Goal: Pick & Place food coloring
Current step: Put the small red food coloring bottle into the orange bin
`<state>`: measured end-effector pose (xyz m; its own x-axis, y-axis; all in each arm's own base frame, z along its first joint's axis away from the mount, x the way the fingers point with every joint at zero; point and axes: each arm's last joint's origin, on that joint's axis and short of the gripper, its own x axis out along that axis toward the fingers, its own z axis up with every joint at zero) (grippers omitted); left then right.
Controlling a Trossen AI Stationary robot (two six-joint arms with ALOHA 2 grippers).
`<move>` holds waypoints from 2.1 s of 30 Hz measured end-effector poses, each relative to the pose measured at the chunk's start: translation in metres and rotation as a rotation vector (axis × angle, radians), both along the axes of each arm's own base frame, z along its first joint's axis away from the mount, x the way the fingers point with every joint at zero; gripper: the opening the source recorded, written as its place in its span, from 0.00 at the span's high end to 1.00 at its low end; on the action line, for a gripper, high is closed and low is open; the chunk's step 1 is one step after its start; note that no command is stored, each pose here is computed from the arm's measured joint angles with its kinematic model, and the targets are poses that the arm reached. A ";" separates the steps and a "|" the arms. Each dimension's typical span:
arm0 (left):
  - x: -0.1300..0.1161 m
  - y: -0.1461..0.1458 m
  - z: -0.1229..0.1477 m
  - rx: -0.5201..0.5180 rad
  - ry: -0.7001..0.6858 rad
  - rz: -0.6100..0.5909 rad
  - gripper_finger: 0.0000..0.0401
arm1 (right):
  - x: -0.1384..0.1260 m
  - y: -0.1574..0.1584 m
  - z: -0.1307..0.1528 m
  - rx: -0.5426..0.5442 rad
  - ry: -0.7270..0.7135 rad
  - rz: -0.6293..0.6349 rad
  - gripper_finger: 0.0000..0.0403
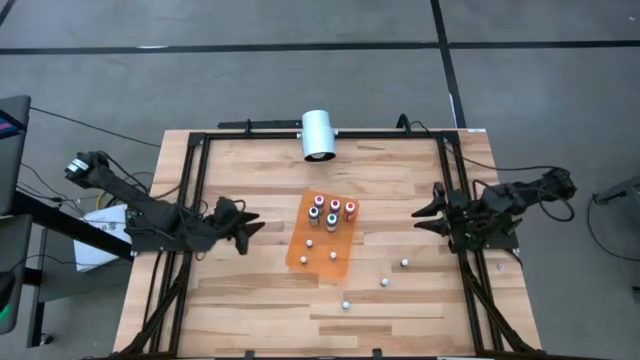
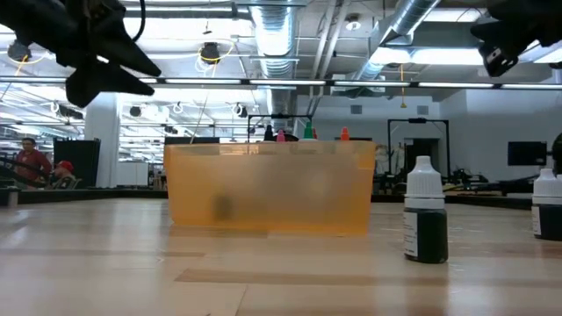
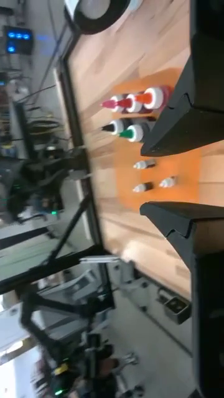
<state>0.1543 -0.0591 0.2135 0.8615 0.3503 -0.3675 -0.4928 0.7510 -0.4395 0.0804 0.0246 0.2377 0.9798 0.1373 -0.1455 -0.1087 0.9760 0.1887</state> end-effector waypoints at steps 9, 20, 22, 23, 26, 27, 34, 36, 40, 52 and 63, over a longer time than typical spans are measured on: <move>-0.005 0.013 0.005 0.071 0.032 0.000 0.58 | 0.010 0.004 0.013 -0.064 0.163 0.002 0.71; -0.011 0.036 -0.039 0.044 -0.159 -0.114 0.58 | 0.029 0.012 0.013 -0.099 0.377 0.008 0.71; -0.014 0.040 -0.043 0.054 -0.187 -0.122 0.58 | 0.032 0.014 0.015 -0.098 0.386 0.015 0.71; -0.016 0.042 -0.045 0.058 -0.188 -0.126 0.58 | 0.033 0.014 0.017 -0.096 0.388 0.019 0.71; -0.020 0.046 -0.049 0.079 -0.193 -0.138 0.58 | 0.036 0.016 0.023 -0.088 0.389 0.037 0.71; -0.021 0.047 -0.049 0.086 -0.195 -0.143 0.58 | 0.037 0.017 0.025 -0.081 0.394 0.044 0.71; -0.029 0.056 -0.050 0.097 -0.162 -0.158 0.58 | 0.042 0.023 0.019 0.008 0.710 0.070 0.71; -0.032 0.058 -0.049 0.103 -0.171 -0.167 0.58 | 0.045 0.025 0.015 0.036 0.794 0.092 0.71; -0.037 0.060 -0.045 0.128 -0.203 -0.168 0.58 | 0.055 0.032 0.005 0.066 0.903 0.150 0.71; -0.052 0.062 -0.048 0.105 -0.187 -0.156 0.58 | 0.081 0.046 -0.024 0.061 1.107 0.191 0.71; -0.053 0.062 -0.047 0.088 -0.199 -0.151 0.58 | 0.095 0.051 -0.045 0.104 1.233 0.099 0.71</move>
<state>0.1010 0.0030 0.1664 0.9588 0.2350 -0.1594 -0.2823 0.8490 -0.4466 0.1757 0.0753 0.1929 0.1814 0.2688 -0.9460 0.1238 0.9480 0.2931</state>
